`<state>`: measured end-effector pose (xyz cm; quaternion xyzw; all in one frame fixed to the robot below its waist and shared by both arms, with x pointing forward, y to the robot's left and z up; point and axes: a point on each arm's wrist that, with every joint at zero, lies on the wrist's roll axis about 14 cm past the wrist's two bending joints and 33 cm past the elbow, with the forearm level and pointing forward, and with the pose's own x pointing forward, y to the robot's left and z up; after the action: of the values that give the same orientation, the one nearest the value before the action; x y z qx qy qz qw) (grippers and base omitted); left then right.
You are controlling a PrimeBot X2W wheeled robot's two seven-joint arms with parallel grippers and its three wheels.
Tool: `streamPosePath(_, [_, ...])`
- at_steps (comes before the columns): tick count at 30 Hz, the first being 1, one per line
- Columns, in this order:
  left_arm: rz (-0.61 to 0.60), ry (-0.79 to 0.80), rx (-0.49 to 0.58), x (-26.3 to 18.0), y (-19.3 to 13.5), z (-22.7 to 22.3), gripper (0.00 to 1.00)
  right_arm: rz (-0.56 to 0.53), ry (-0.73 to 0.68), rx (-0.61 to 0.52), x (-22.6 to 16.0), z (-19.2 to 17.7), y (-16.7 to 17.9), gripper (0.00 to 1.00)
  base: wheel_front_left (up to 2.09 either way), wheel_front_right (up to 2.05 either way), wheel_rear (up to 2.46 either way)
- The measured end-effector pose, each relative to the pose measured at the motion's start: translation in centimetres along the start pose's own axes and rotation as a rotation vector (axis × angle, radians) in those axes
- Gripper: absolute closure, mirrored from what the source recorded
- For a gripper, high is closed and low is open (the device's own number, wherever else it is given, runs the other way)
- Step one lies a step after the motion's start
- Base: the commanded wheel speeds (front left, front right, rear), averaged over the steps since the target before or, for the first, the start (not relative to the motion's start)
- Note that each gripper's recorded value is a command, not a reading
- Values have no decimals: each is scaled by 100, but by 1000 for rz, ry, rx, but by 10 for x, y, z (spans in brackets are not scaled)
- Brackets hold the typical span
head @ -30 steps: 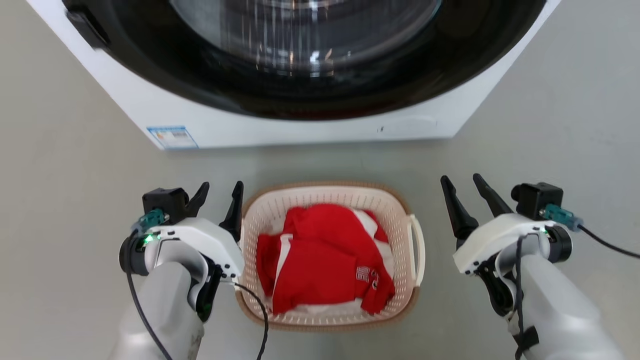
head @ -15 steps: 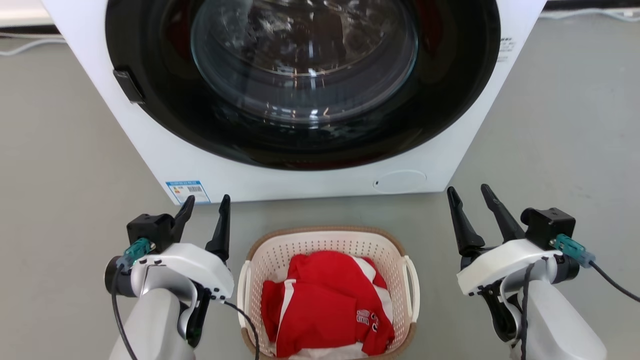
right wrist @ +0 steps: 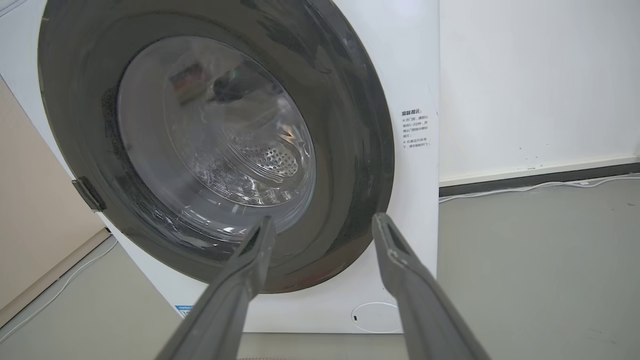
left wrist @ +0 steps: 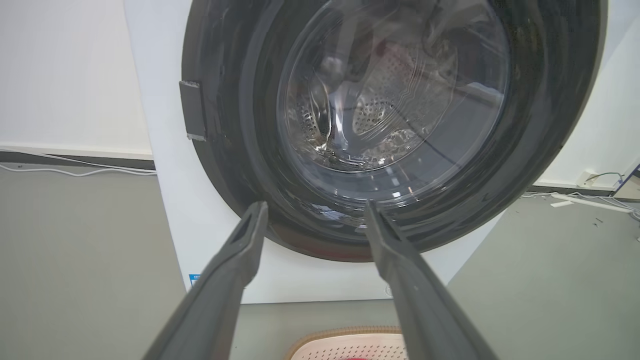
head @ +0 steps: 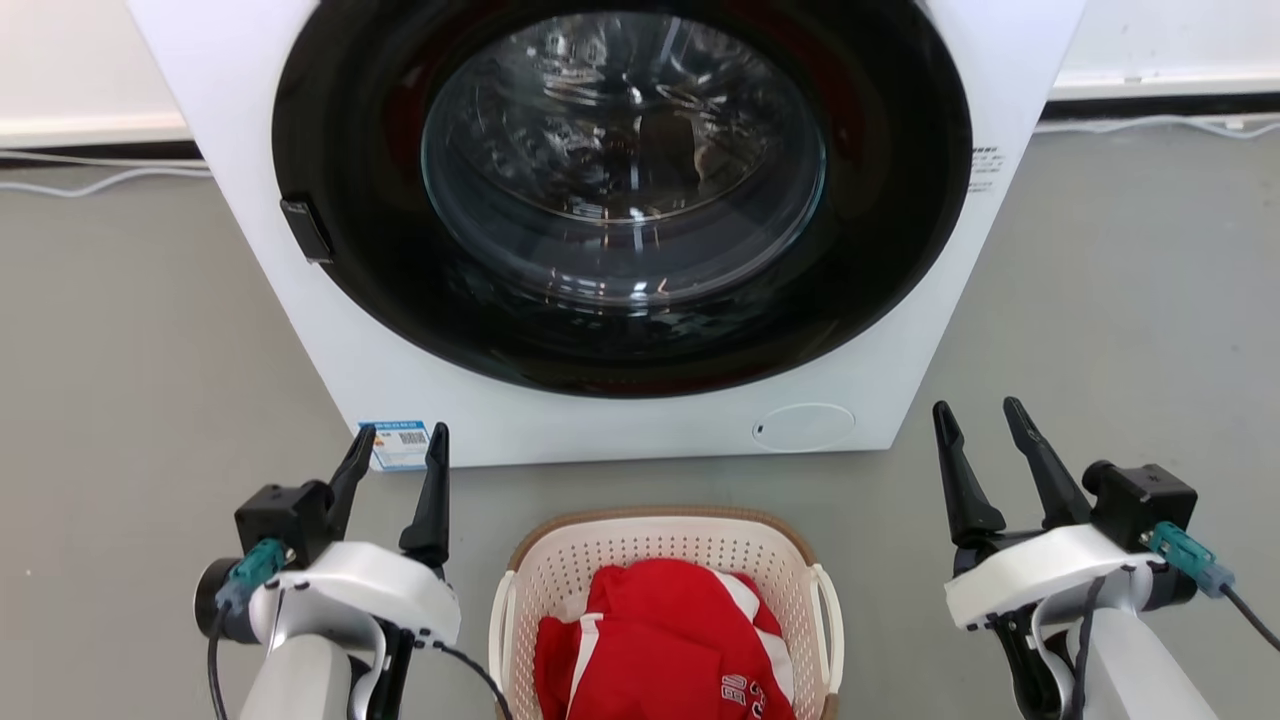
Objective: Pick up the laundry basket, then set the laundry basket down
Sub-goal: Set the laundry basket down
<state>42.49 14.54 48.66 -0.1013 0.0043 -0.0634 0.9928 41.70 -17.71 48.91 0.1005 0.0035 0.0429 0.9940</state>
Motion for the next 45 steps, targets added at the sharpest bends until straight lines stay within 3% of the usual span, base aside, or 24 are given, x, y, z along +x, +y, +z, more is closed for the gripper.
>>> streamPosePath(10, [-40, -21, -12, -11, -15, 5, 0, -18, -44, -23, -12, 14, -6, 0, 0, 0, 0])
streamPosePath(23, [-16, -73, 6, -33, -7, 18, 0, -39, -78, -18, -19, 23, -9, 0, 0, 0, 0])
streamPosePath(45, [-15, -68, 13, -42, -8, 15, 0, -33, -52, -35, -28, 14, -6, 0, 0, 0, 0])
